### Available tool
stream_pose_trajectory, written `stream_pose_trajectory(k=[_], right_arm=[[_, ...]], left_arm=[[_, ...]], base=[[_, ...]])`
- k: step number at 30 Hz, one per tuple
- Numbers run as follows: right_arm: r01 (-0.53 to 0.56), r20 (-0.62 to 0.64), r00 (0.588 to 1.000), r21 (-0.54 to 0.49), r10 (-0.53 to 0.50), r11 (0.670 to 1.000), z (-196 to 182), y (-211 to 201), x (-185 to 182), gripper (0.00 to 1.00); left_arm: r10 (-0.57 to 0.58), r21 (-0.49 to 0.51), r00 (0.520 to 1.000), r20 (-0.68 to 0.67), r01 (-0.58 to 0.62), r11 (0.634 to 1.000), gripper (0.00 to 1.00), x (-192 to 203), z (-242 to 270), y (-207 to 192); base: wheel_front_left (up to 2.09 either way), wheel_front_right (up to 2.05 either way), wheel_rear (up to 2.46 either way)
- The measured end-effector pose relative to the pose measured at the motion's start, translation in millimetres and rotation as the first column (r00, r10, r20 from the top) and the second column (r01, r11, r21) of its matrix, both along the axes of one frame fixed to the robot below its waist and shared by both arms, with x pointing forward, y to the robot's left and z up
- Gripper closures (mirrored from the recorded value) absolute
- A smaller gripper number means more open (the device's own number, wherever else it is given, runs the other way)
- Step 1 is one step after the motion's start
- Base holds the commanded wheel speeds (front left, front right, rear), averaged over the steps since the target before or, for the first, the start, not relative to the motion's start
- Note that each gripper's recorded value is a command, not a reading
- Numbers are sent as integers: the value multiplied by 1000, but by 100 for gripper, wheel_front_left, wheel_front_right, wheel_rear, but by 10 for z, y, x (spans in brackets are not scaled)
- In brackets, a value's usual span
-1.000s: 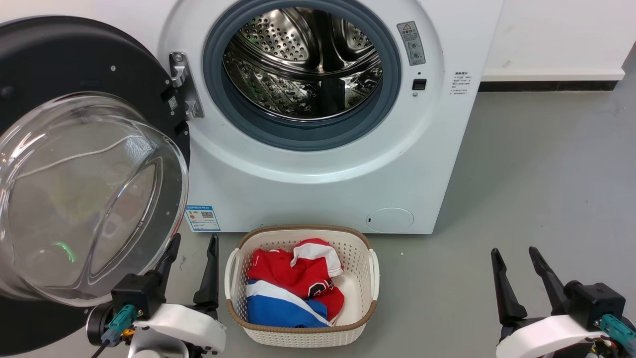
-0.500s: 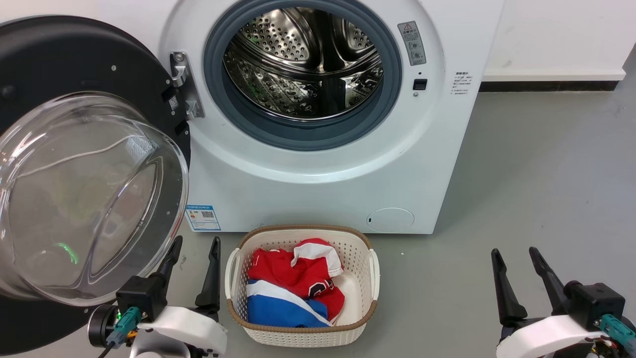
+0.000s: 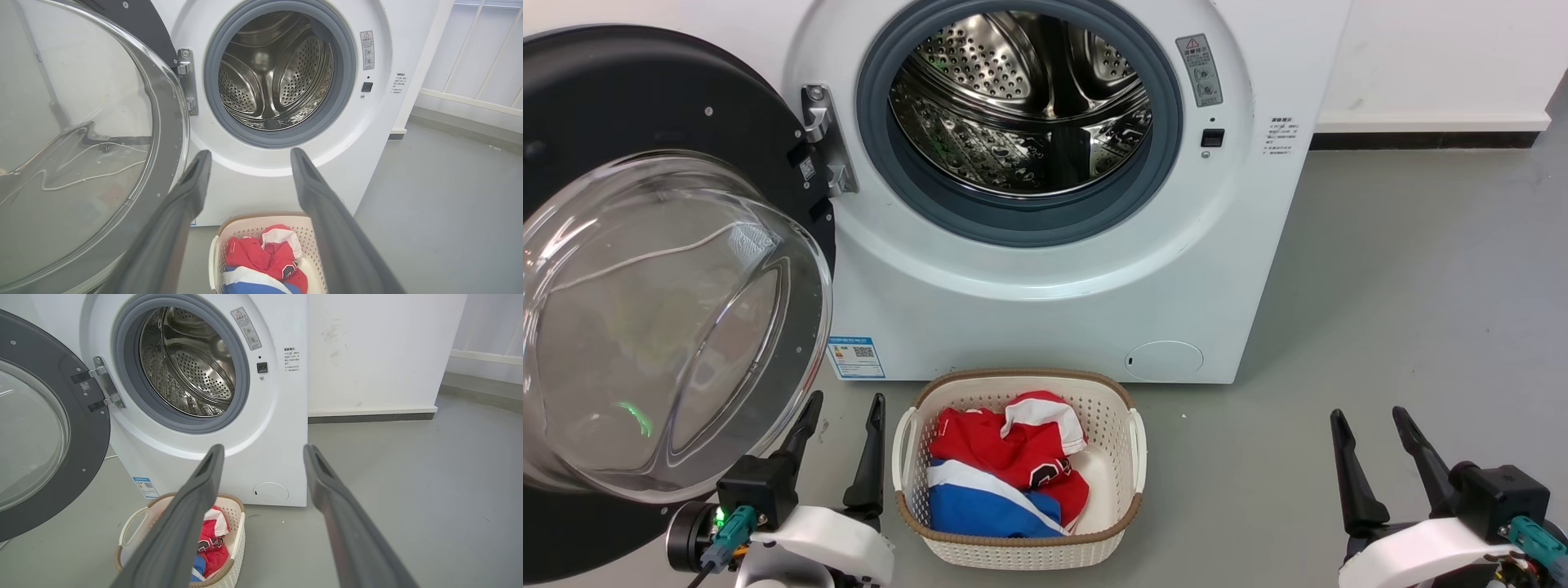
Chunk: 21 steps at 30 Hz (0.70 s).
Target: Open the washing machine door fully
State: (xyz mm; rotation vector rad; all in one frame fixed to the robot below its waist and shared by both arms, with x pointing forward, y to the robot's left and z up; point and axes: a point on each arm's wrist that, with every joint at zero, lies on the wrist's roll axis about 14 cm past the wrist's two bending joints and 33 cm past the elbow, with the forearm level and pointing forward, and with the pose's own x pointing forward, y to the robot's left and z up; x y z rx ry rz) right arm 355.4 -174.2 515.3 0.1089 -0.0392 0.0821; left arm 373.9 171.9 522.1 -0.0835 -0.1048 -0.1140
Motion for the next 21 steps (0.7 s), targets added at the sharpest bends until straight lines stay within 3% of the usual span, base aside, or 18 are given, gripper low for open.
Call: stream_pose_trajectory(k=[7,8,12,21], right_arm=[[0,2,1000,0,0,1000,5,-1,-2,0],[0,-6,1000,1,0,1000,-22,-1,-8,100],[6,-61,998,23,-5,1000,-184,-14,-57,100],[41,-92,995,195,-23,980,-224,-72,-45,100]], left_arm=[[0,1,1000,3,0,1000,0,-2,6,2],[1,0,1000,-7,-1,1000,100,-6,-23,-1],[9,-30,997,-74,-11,1000,100,-68,-215,-3],[36,-196,991,-128,-61,979,100,-49,-263,96]], base=[[0,0,0],[0,0,0],[0,0,0],[0,0,0]])
